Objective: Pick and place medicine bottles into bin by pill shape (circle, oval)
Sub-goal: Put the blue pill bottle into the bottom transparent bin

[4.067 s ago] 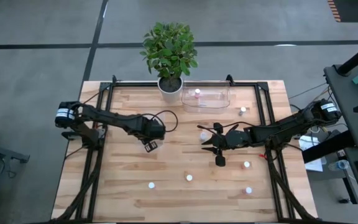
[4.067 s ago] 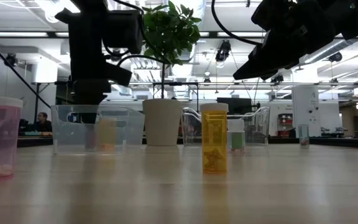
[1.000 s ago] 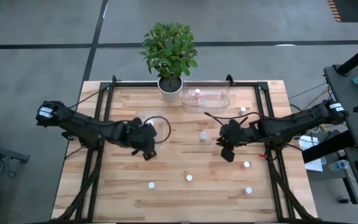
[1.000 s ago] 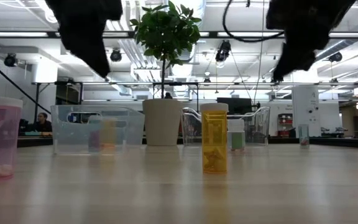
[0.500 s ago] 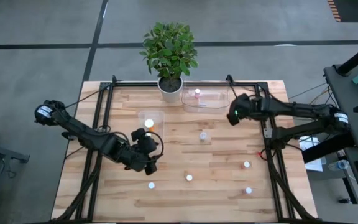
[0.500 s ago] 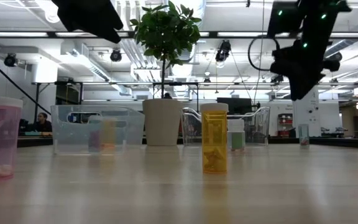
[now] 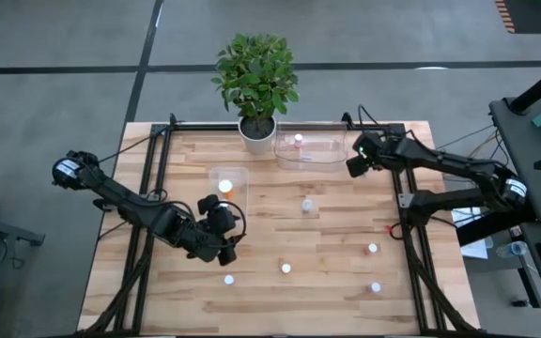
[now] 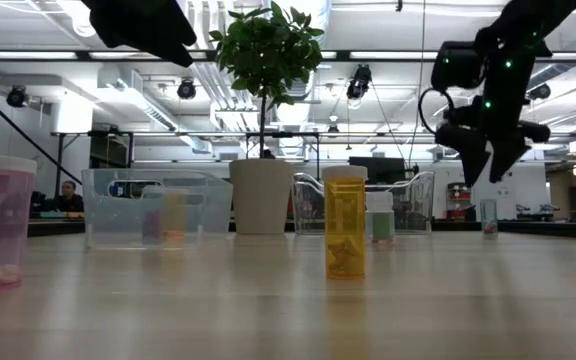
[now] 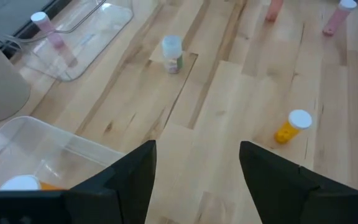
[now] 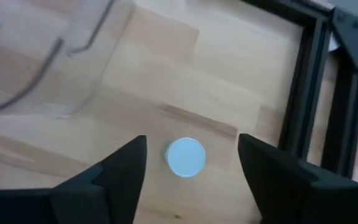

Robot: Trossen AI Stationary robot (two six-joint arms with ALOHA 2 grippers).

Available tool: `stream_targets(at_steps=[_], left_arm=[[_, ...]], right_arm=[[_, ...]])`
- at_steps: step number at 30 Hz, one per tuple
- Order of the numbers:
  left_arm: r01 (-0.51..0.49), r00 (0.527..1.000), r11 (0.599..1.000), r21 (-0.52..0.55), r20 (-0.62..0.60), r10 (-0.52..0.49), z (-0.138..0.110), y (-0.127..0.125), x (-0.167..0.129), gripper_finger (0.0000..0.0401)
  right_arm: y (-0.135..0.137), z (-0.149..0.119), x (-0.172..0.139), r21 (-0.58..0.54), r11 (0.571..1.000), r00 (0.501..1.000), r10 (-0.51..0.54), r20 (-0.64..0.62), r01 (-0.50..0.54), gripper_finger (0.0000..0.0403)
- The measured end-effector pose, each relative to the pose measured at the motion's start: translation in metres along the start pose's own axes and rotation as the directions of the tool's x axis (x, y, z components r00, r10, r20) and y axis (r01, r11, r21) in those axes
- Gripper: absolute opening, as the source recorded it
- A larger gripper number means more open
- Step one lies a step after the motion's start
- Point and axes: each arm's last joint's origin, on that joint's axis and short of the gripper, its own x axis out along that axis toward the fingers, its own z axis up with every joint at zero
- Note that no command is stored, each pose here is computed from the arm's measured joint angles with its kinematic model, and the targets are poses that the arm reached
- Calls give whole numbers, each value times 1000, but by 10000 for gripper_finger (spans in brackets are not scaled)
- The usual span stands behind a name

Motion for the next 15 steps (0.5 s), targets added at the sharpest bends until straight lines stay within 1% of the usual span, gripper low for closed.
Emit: stream_targets(at_steps=[3,7,15], left_arm=[[0,1000,1000,0,0,0,0,0,0,215],[0,1000,1000,0,0,0,0,0,0,215],[-2,1000,1000,0,2,2,0,0,0,215]], right_arm=[[-1,-7,8,15,1000,1000,-5,-8,5,263],[-1,-11,16,38,999,1000,0,7,0,267],[-6,-21,33,68,998,1000,-2,22,1,252]])
